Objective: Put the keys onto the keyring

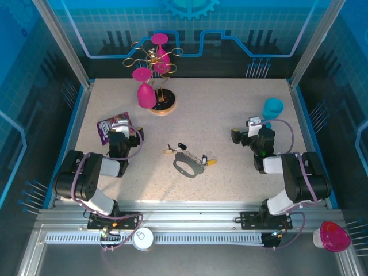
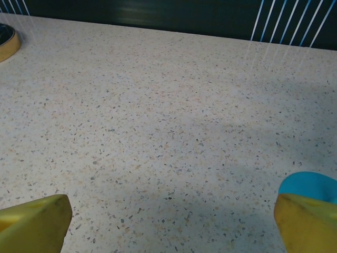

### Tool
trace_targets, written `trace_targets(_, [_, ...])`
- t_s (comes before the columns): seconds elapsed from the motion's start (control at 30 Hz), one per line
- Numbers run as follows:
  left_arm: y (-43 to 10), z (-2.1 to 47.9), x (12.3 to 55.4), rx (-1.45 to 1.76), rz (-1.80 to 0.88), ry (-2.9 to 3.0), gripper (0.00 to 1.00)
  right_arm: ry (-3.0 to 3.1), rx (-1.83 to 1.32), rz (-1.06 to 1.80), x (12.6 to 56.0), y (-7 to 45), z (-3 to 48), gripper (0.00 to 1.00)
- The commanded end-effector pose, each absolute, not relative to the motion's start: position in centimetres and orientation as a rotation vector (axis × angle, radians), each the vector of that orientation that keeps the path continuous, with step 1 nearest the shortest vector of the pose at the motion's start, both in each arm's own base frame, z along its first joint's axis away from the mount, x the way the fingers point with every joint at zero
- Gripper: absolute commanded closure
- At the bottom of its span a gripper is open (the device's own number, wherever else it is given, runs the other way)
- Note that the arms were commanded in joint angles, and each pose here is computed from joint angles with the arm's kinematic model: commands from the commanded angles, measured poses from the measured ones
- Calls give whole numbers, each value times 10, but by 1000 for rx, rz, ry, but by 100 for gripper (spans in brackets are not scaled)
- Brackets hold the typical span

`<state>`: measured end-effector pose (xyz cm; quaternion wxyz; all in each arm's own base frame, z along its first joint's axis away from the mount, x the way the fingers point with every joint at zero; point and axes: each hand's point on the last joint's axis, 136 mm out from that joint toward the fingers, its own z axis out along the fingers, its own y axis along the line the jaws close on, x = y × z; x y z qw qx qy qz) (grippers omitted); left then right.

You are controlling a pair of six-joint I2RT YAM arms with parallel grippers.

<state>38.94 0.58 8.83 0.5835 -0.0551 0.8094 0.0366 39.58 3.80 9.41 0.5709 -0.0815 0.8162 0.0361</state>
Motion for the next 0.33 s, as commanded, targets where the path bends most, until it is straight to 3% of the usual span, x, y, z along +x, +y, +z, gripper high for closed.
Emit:
trace_targets(0.0, [7,98,397,-147,53,1875,1,1903,-173,79,398,33,98,0])
trace_targets(0.3, [7,97,398,-140,15,1886,1,1901,-174,70,399,33,98,0])
